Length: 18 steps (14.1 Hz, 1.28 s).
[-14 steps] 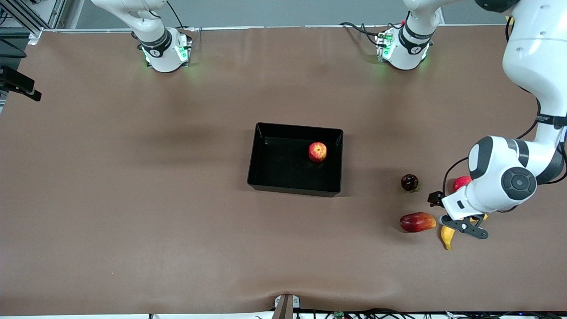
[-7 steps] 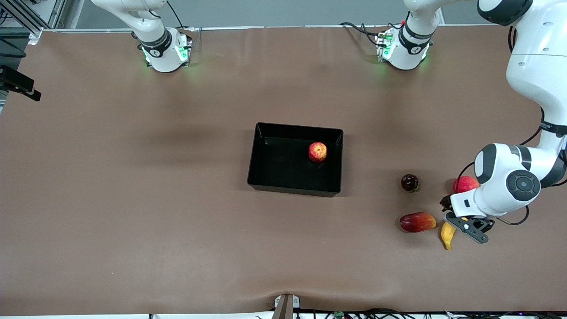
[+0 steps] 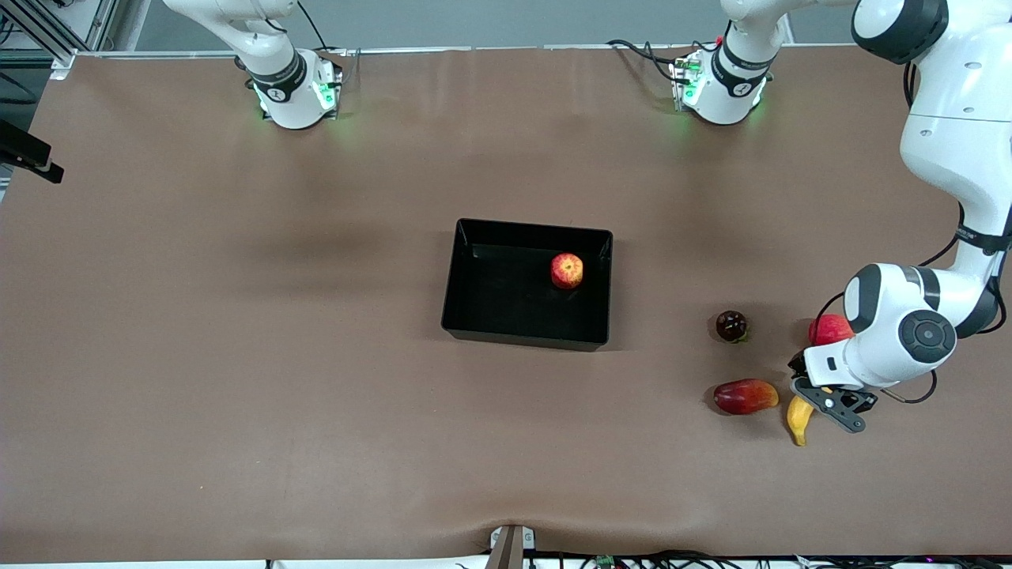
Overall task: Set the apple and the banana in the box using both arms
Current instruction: 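Grasp the yellow banana with the left gripper and lift it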
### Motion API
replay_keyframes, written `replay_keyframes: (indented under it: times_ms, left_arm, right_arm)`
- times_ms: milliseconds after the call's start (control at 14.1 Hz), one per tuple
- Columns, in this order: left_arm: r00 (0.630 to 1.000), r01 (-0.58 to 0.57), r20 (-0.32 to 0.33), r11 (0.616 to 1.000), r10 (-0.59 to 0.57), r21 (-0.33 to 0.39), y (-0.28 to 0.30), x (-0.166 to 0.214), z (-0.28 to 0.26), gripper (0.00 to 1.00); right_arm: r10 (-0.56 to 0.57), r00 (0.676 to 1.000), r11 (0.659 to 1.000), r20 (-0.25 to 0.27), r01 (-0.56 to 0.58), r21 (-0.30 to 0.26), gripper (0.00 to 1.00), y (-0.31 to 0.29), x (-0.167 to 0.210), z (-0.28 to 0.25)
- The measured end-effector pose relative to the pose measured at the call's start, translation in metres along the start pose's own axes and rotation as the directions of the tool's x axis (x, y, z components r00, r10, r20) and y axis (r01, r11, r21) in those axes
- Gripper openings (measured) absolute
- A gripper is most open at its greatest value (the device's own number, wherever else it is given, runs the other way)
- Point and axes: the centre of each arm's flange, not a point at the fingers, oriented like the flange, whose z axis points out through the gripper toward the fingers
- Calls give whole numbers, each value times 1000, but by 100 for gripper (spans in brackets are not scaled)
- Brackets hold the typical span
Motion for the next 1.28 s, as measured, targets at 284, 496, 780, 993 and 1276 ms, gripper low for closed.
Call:
replay_keyframes:
  times_ms: [284,496,780,993,1276]
  left_arm:
    - [995,-101,22,993,100,59,-8,0,-6,36]
    - [979,-205,14,971,205,126,-27,5,-36,36]
    - [973,-219,-41,966,226,141,-20,29,-116,36]
    - [986,-147,-71,985,154,89,22,59,-186,36]
    - [994,80,-70,997,-81,-13,98,99,-232,36]
  right_arm:
    - [-3,1000,1000,-30,2,-5,100,-1,4,-10]
    - [-3,999,1000,-39,3,-6,100,-1,5,-12]
    - [-4,999,1000,-43,4,-7,100,-2,6,-12]
    - [-5,999,1000,-43,4,-7,100,-2,6,-12]
    - [-5,999,1000,-43,4,-7,100,-2,6,-12]
